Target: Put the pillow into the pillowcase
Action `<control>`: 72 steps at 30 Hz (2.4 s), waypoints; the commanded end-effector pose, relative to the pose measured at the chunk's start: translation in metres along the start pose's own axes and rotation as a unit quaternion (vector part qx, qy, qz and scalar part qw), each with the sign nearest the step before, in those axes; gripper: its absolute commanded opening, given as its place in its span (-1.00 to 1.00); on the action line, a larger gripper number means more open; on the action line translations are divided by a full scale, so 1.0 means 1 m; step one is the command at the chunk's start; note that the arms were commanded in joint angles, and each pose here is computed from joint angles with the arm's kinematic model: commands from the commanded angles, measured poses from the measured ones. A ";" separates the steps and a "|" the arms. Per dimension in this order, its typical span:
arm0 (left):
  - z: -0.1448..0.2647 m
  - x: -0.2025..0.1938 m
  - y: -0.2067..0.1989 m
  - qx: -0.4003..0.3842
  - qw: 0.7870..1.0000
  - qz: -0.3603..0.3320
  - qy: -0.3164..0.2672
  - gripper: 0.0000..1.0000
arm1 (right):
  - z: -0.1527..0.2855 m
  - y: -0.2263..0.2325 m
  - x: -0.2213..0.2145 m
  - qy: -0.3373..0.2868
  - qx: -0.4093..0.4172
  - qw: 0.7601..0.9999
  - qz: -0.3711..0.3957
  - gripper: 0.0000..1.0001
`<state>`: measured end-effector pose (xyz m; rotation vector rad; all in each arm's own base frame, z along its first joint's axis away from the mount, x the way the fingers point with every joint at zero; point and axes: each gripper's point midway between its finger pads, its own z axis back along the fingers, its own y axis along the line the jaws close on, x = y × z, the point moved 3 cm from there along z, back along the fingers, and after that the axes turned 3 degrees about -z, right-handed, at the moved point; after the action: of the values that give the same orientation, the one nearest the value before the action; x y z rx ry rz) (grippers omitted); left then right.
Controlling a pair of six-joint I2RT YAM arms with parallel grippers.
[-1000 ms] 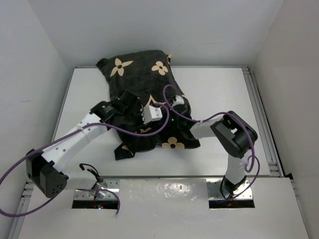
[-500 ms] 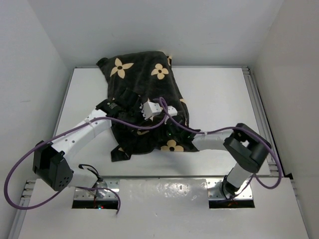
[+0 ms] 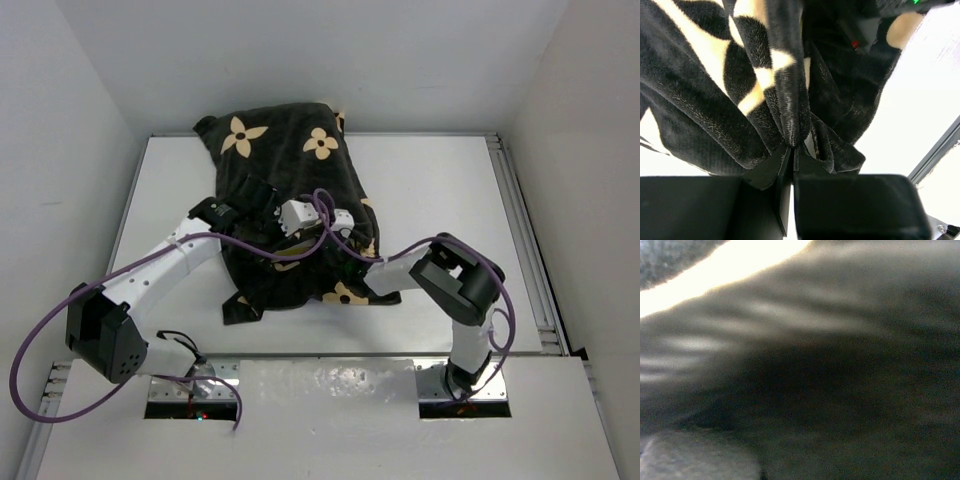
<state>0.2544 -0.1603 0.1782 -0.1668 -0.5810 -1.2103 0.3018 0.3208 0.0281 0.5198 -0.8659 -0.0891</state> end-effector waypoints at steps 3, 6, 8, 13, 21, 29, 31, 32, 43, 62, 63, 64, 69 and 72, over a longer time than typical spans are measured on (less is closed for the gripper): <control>0.014 0.015 0.019 0.037 0.999 0.000 -0.036 -0.95 | 0.035 -0.009 0.013 -0.062 0.092 0.992 -0.055 -1.00; 0.013 0.009 0.030 0.058 0.998 0.008 -0.031 -0.95 | 0.085 -0.001 0.017 -0.083 0.162 0.983 0.002 -1.00; 0.010 0.008 0.036 0.066 0.997 0.009 -0.026 -0.95 | 0.105 -0.005 0.005 -0.058 0.178 0.981 0.056 -1.00; 0.005 0.014 0.042 0.067 0.997 0.017 -0.023 -0.60 | 0.139 -0.035 0.001 -0.054 0.112 0.991 0.049 -0.75; 0.036 -0.016 0.011 0.008 0.999 -0.020 0.031 0.99 | 0.170 -0.131 0.014 -0.024 -0.124 0.992 0.010 0.77; 0.033 -0.135 -0.044 0.004 0.973 -0.156 0.171 0.99 | 0.162 -0.153 0.002 0.095 -0.084 0.992 0.023 0.97; 0.022 -0.156 -0.069 -0.039 0.973 -0.152 0.171 0.99 | 0.156 -0.144 0.009 0.105 -0.062 0.992 0.039 0.96; 0.014 -0.151 -0.074 -0.047 0.977 -0.150 0.144 0.99 | 0.152 -0.145 0.007 0.116 -0.066 0.990 0.043 0.95; -0.064 -0.150 -0.055 0.040 0.971 -0.194 0.131 0.99 | 0.126 -0.141 0.007 0.094 -0.041 0.995 0.019 0.77; 0.125 0.013 0.083 0.193 0.976 -0.097 -0.028 -1.00 | 0.196 -0.022 0.247 -0.139 0.135 0.978 0.081 -1.00; 0.158 0.030 0.098 0.231 0.967 -0.092 -0.054 -1.00 | 0.216 -0.015 0.281 -0.179 0.138 0.970 0.087 -1.00; 0.228 0.064 0.123 0.312 0.940 -0.083 -0.107 -1.00 | 0.262 0.016 0.336 -0.252 0.163 0.948 0.108 -1.00; 0.400 0.104 0.137 0.527 0.815 -0.045 -0.235 -1.00 | 0.378 0.072 0.419 -0.406 0.199 0.880 0.146 -1.00; 0.443 0.093 0.125 0.605 0.753 -0.023 -0.258 -1.00 | 0.414 0.081 0.429 -0.447 0.198 0.860 0.149 -1.00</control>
<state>0.2658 -0.0279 0.5987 0.5683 -1.6769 -0.7736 0.2878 0.1148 0.5543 0.7490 -1.7742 0.1338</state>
